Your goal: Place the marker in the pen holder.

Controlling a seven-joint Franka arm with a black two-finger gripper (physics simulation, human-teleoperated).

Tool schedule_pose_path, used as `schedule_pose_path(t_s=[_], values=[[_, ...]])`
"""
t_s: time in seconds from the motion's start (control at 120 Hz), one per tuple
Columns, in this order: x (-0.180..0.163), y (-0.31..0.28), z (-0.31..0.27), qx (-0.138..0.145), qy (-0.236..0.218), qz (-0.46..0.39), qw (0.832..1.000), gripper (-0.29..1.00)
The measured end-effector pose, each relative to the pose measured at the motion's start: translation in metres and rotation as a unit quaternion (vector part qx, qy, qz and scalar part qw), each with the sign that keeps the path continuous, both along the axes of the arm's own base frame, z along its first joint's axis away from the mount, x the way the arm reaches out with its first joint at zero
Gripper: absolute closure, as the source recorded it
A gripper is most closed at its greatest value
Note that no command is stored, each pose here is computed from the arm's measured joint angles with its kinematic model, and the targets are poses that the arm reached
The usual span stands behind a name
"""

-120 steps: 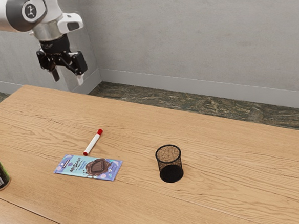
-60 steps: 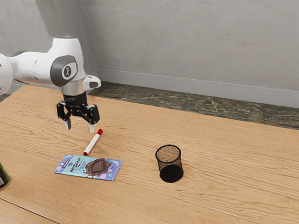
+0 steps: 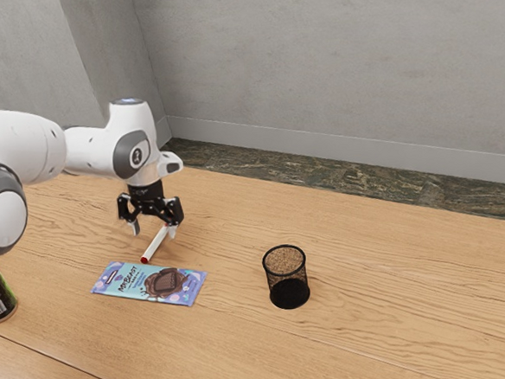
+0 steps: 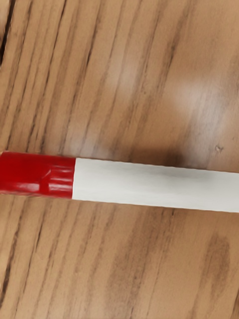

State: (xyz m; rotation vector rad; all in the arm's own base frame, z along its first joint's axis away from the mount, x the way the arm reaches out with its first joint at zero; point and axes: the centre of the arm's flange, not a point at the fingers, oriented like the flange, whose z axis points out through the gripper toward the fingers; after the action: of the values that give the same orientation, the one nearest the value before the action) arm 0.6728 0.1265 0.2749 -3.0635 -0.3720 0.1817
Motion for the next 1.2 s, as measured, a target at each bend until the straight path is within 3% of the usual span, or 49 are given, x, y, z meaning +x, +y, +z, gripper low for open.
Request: schedule_pose_path(t_s=[0.675,0.95,1.2], values=[[0.029,0.027,-0.032,-0.018,-0.021,0.007,1.000,0.02],[0.028,0.033,-0.030,-0.018,-0.023,0.006,1.000,0.55],[0.027,0.034,-0.031,-0.015,-0.021,0.002,1.000,0.74]])
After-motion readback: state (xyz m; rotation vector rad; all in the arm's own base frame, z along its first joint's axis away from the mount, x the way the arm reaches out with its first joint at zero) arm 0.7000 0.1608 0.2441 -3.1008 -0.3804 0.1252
